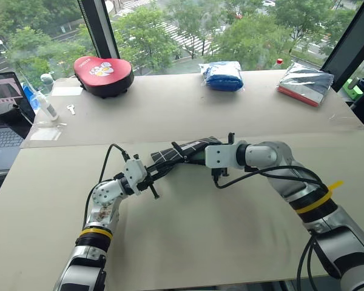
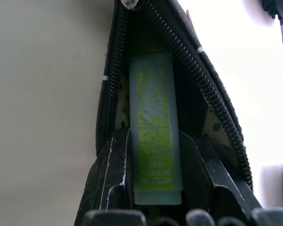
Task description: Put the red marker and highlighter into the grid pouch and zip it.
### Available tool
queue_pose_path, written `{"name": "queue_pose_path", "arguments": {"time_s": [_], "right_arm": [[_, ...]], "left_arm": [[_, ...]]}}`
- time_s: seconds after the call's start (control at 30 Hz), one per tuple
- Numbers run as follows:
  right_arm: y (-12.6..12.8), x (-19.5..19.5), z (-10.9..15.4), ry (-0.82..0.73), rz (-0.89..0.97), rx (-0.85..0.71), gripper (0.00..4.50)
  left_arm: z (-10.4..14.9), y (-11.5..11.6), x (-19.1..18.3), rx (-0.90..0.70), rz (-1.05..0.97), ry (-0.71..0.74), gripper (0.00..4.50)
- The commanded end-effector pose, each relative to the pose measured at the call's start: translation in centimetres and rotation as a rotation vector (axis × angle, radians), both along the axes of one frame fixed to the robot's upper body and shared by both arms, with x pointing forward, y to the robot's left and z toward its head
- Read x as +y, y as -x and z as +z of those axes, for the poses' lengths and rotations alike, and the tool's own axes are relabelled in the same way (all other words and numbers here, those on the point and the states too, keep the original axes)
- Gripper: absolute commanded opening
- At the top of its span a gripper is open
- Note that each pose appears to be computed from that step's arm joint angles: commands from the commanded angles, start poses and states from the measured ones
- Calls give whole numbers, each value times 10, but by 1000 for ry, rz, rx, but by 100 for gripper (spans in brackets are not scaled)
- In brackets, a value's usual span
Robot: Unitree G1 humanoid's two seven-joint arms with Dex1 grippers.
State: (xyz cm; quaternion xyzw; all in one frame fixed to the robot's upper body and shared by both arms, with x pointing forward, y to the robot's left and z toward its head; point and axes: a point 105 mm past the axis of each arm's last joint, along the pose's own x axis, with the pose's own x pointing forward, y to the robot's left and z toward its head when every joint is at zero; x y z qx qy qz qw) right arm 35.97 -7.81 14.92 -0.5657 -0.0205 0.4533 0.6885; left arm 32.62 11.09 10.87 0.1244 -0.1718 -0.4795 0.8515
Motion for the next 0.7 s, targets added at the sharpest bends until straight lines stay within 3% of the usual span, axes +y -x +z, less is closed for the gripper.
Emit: {"name": "queue_pose_path", "arguments": {"time_s": [0.03, 0.1, 0.2, 0.37, 0.5, 0.6, 0.7], "right_arm": [[7, 6, 21, -75, 49, -14, 261], [5, -1, 22, -83, 28, -7, 316], [6, -11, 32, -168, 3, 24, 316], [45, -26, 59, -523, 67, 387, 316], [80, -38, 76, -715, 175, 642, 316], [77, -29, 84, -810, 158, 649, 316], [52, -9, 77, -841, 26, 586, 316]], "left_arm": [[10, 0, -1, -47, 0, 10, 0], [10, 0, -1, -46, 2, 11, 0], [9, 0, -1, -45, 5, 12, 0], [9, 1, -1, -42, 6, 12, 0], [8, 1, 0, -40, 6, 12, 0], [8, 1, 0, -39, 6, 10, 0], [8, 0, 0, -37, 3, 9, 0]]}}
